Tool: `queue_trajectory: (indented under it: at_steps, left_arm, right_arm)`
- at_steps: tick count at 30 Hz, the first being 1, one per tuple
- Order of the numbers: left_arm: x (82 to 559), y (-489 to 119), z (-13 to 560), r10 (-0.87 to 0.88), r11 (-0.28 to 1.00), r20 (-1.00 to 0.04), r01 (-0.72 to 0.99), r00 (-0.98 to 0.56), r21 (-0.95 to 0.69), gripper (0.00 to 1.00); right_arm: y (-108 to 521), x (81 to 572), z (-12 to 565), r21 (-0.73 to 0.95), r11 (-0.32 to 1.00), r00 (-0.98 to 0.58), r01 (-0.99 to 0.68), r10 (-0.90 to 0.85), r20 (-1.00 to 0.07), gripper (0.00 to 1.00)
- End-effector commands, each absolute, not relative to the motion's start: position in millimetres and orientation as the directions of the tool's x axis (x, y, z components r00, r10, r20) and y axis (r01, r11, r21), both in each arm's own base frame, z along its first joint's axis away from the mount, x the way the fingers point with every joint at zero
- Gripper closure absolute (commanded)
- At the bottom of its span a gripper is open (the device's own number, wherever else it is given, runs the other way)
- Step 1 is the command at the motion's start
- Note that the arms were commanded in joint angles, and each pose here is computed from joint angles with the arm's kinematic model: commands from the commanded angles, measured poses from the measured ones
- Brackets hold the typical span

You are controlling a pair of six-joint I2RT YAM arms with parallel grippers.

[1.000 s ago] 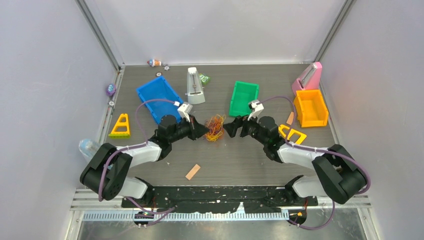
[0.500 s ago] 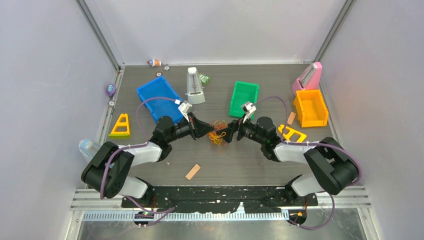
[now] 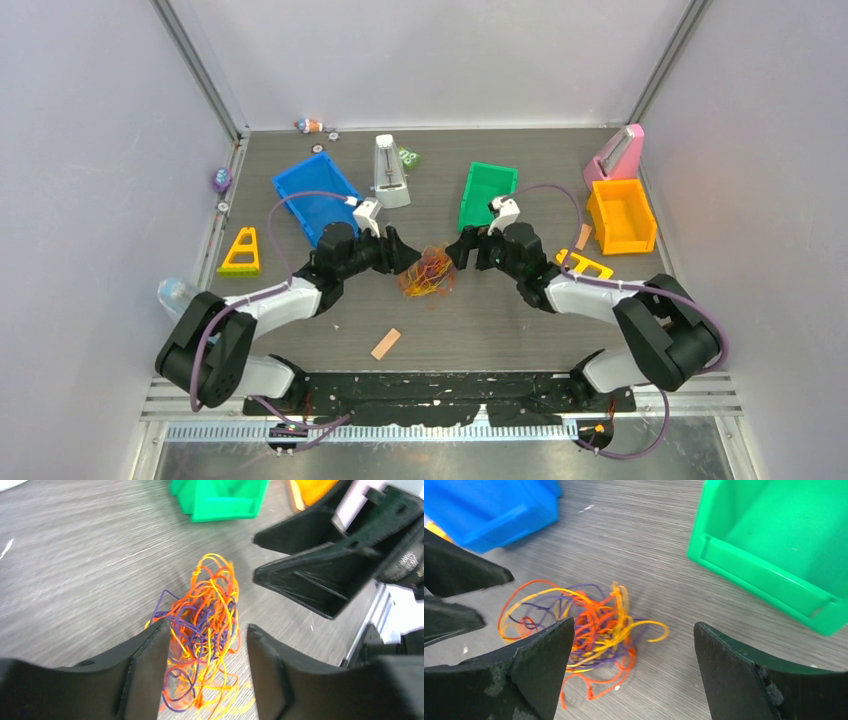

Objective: Untangle the cables

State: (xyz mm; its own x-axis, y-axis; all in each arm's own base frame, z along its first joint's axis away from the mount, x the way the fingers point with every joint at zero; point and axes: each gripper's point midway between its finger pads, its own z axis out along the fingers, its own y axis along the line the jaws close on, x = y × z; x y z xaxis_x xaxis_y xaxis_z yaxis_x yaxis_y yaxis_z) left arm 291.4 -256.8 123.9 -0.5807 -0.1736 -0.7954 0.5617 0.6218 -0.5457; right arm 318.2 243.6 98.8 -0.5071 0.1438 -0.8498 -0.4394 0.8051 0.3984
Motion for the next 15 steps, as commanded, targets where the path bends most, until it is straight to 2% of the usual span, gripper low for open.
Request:
queue_trajectory:
  at_steps: [1, 4, 5, 9, 13, 15]
  left_arm:
    - [309.5, -216.7, 112.0, -0.149, 0.809, -0.816, 0.406, -0.558, -0.425, 0.30]
    - [314.9, -195.2, 110.1, -0.155, 0.872, -0.835, 0.325, -0.527, -0.367, 0.06]
    - [314.7, -189.9, 111.3, -0.156, 0.883, -0.838, 0.306, -0.523, -0.356, 0.01]
    - [315.6, -169.2, 128.3, -0.212, 0.909, -0.875, 0.240, -0.434, -0.339, 0.01]
    - [309.8, -139.7, 144.7, -0.364, 0.901, -0.891, 0.141, -0.272, -0.411, 0.01]
    - [307.8, -131.8, 140.6, -0.436, 0.879, -0.867, 0.094, -0.240, -0.468, 0.00]
  right_arm:
    - [221.5, 329.7, 112.7, 0.331, 0.871, -0.434, -0.362, 0.157, -0.887, 0.06]
    - [218.1, 329.9, 114.1, 0.324, 0.877, -0.421, -0.354, 0.160, -0.893, 0.06]
    - [217.6, 330.1, 114.9, 0.324, 0.878, -0.418, -0.352, 0.162, -0.894, 0.07]
    - [217.7, 329.8, 118.0, 0.326, 0.876, -0.410, -0.356, 0.167, -0.897, 0.07]
    - [213.5, 329.3, 121.1, 0.319, 0.881, -0.393, -0.350, 0.171, -0.904, 0.07]
    - [212.6, 328.4, 122.5, 0.318, 0.880, -0.387, -0.352, 0.172, -0.906, 0.07]
